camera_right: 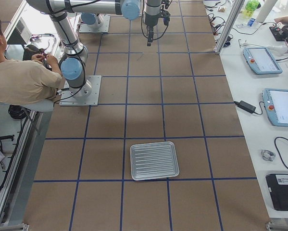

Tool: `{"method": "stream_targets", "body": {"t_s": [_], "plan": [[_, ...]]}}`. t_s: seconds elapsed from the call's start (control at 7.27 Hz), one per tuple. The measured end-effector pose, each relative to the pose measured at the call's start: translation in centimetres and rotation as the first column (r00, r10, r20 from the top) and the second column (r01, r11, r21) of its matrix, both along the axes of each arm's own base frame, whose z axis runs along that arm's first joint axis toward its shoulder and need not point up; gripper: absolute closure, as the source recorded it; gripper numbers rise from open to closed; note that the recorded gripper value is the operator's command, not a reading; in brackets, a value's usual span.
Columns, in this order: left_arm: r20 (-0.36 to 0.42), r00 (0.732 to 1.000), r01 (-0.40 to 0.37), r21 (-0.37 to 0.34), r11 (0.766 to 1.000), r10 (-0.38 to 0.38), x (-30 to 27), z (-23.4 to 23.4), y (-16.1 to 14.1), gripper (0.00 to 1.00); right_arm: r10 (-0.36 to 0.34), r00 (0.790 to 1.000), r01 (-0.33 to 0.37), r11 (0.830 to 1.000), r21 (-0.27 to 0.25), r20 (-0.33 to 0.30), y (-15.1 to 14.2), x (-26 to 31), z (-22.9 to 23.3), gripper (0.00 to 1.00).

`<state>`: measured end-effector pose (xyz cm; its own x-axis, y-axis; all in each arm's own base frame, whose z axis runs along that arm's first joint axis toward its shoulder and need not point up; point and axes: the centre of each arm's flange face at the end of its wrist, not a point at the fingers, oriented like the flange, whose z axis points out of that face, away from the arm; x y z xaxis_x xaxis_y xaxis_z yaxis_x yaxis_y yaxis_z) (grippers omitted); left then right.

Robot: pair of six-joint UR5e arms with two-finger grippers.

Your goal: Place bearing gear from tray to pile

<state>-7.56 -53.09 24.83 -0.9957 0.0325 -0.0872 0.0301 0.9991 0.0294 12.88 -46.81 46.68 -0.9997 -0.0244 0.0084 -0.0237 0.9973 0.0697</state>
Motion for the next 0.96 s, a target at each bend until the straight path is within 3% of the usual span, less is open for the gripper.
{"method": "stream_targets", "body": {"t_s": [0.55, 0.96], "plan": [[-0.008, 0.997, -0.071, 0.106, 0.992, 0.073, 13.2, -2.5, 2.9, 0.85, -0.001, 1.0, 0.001, 1.0, -0.005, 0.0, -0.1, 0.0, 0.2, 0.0], [-0.04, 0.996, -0.067, 0.143, 0.987, 0.074, 16.0, -4.6, 4.0, 0.85, -0.001, 1.0, 0.001, 1.0, -0.01, -0.002, -0.1, 0.0, 0.4, 0.0]]}}
